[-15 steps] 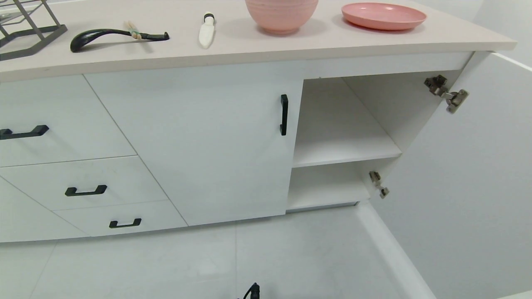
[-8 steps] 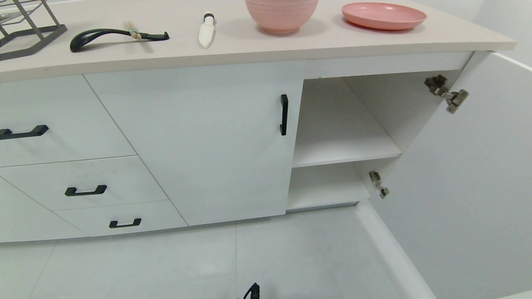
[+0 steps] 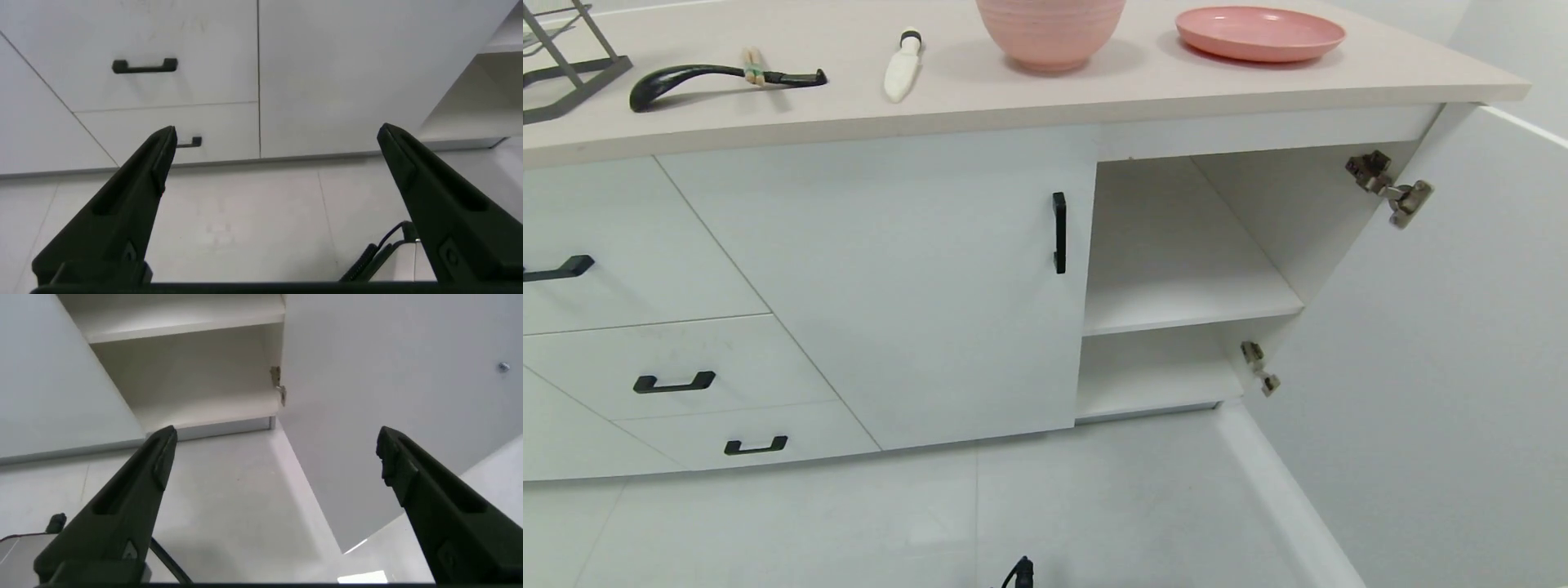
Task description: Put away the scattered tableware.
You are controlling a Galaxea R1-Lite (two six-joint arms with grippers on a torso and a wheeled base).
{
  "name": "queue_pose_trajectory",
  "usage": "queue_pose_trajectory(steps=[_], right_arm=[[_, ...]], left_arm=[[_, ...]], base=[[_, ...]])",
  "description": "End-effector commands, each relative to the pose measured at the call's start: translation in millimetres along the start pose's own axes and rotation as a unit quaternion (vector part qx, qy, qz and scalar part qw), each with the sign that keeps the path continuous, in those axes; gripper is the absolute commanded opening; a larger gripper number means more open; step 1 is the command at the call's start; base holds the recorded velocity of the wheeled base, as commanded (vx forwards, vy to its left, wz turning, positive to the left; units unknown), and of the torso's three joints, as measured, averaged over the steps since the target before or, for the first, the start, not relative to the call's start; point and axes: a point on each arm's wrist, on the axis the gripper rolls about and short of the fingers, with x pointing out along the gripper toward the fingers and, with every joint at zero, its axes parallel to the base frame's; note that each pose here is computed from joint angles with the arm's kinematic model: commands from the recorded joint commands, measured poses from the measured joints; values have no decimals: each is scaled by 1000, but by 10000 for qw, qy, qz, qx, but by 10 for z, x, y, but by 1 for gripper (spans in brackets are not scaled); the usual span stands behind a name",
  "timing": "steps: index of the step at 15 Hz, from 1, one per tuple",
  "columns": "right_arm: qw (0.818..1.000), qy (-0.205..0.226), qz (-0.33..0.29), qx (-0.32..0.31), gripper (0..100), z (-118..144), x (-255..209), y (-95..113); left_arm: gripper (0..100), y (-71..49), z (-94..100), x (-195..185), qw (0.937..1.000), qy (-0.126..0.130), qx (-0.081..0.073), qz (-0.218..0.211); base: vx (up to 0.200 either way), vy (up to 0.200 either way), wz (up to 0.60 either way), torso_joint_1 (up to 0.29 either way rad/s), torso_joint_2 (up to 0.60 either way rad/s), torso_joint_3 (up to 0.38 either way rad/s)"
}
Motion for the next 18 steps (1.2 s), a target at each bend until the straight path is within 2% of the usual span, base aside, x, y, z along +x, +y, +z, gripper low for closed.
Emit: queue_pose_trajectory(steps=[1,4,11,13,18], right_arm=[[10000,12,-5,1,100,2,3,1],[10000,12,-5,1,100,2,3,1],[10000,12,-20,2,100,2,3,1],[10000,12,-20,2,100,2,3,1],[10000,12,-20,2,100,2,3,1]], left_arm=[[100,1,0,2,10000,19,3,-4],[100,1,0,2,10000,19,-5,-4],[100,0,0,2,10000,19,10,-11],[100,0,0,2,10000,19,10,-11],[100,0,0,2,10000,19,2,-11]], base=[[0,0,0,0,0,0],[0,0,0,0,0,0],[200,0,0,0,2,4],[200,-200,0,0,5,0],[0,0,0,0,0,0]])
